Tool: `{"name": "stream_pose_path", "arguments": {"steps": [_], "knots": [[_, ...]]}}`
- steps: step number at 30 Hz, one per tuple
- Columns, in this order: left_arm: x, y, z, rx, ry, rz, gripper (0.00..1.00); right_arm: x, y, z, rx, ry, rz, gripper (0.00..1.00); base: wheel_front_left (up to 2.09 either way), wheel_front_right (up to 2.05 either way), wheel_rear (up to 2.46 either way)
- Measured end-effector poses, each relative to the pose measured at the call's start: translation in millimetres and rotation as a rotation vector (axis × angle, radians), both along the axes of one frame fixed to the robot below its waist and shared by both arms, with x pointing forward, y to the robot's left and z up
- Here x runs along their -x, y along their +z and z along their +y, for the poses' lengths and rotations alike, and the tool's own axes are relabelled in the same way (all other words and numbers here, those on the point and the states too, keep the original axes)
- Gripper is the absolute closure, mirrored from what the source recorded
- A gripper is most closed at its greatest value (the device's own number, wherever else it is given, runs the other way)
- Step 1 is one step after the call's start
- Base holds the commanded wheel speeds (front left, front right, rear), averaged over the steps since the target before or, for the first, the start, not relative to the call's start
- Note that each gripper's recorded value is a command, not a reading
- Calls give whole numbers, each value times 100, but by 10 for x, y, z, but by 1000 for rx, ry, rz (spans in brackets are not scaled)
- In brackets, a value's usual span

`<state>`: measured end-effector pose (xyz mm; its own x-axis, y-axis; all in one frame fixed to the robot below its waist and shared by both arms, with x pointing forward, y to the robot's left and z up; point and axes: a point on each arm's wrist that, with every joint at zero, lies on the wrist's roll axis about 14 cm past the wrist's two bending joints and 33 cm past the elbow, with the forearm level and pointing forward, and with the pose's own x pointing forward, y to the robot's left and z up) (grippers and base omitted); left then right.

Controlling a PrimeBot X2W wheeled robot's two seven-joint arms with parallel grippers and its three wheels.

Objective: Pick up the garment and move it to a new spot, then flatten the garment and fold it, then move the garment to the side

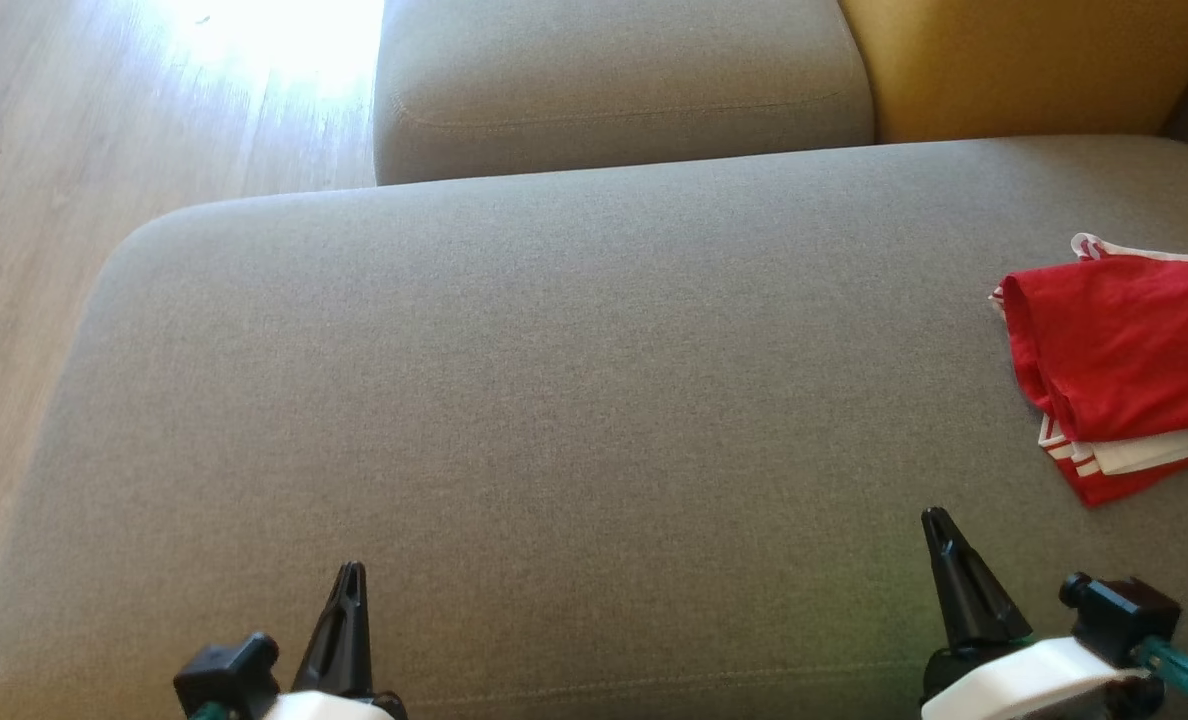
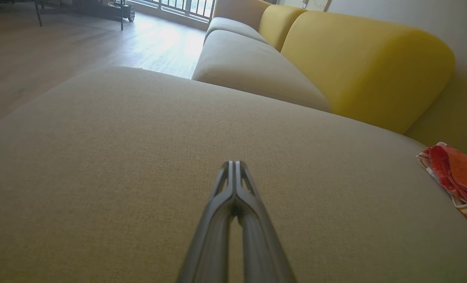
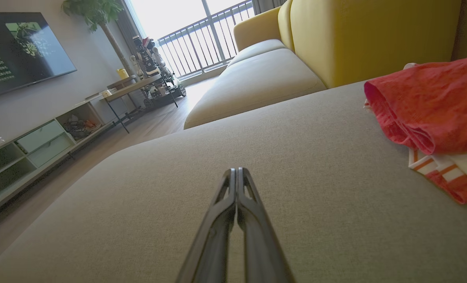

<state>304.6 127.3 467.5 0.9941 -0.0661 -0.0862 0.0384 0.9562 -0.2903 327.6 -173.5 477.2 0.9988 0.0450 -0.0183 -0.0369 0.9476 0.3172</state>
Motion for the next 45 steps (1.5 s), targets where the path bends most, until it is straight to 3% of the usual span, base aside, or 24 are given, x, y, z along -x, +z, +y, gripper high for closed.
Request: {"name": "stream_pose_path", "arguments": {"steps": [45], "knots": [[-272,-117,239,525,90,127,100,-196,-43,-179,-527,-99,64,100,0,0,0]]}}
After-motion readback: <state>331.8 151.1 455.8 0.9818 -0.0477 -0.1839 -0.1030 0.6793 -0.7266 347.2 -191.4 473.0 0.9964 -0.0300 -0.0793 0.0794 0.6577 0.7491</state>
